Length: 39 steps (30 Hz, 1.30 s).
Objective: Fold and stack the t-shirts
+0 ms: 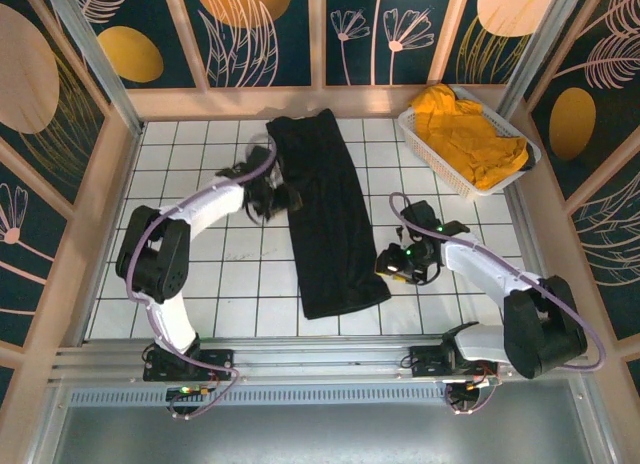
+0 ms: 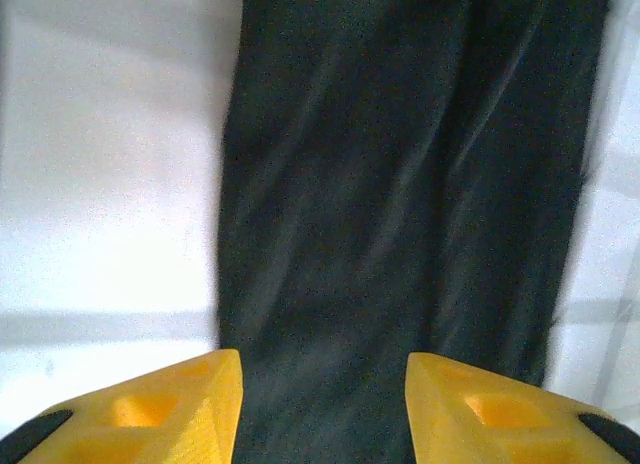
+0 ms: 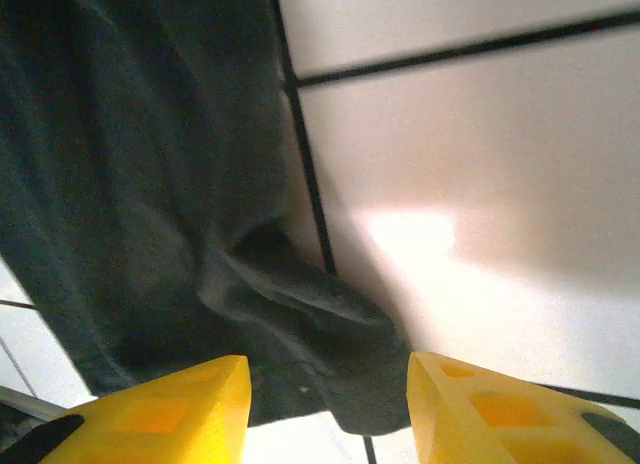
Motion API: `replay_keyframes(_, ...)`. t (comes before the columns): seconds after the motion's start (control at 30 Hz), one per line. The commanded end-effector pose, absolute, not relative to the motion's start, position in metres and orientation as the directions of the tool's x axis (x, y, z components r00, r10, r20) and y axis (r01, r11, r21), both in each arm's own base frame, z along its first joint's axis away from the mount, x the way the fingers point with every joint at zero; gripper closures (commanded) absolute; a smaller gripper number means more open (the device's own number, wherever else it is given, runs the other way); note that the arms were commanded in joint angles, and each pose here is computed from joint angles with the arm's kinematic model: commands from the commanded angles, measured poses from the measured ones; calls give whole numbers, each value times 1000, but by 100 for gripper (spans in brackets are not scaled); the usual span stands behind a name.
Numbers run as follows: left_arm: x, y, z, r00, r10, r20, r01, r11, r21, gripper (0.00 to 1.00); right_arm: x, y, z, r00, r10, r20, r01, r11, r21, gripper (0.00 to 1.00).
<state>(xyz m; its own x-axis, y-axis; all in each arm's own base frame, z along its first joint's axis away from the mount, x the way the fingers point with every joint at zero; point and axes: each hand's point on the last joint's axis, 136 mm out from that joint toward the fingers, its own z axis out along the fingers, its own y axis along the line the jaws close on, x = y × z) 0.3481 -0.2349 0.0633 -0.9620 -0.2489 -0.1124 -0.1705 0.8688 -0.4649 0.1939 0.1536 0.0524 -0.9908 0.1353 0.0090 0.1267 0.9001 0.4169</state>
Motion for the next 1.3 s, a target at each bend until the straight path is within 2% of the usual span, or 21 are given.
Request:
replay_keyframes(0.0, 245, -248, 43, -994, -34, 107, -78, 896, -437, 51, 177, 153, 39, -992, 94, 79, 117, 924, 364, 54)
replay_keyframes(0.13, 183, -268, 38, -972, 95, 214, -13, 892, -452, 50, 168, 154, 24, -988, 74, 137, 116, 939, 325, 56)
replay_keyframes(0.23, 161, -262, 27, -959, 118, 259, 4, 915, -402, 49, 165, 161, 19, -986, 45, 160, 96, 940, 327, 58)
replay_keyframes(0.5, 141, -246, 20, -940, 105, 323, -17, 935, -353, 49, 163, 164, 15, -983, 32, 181, 88, 946, 313, 67)
replay_keyframes(0.73, 128, -271, 25, -927, 139, 349, -20, 910, -414, 49, 148, 154, 14, -975, 50, 217, 105, 962, 253, 58)
replay_keyframes(0.9, 128, -289, 12, -926, 143, 350, -20, 907, -421, 52, 148, 157, 9, -972, 60, 226, 119, 960, 256, 59)
replay_keyframes(1.03, 142, -299, 9, -938, 119, 325, -30, 907, -419, 62, 143, 161, 7, -972, 48, 232, 109, 961, 256, 67)
replay_keyframes(1.2, 142, -285, 4, -948, 74, 311, -46, 931, -362, 91, 139, 164, 11, -972, 28, 231, 93, 957, 276, 92)
replay_keyframes(1.27, 134, -272, 5, -947, 63, 315, -50, 940, -338, 100, 136, 168, 15, -972, 11, 233, 82, 952, 296, 99)
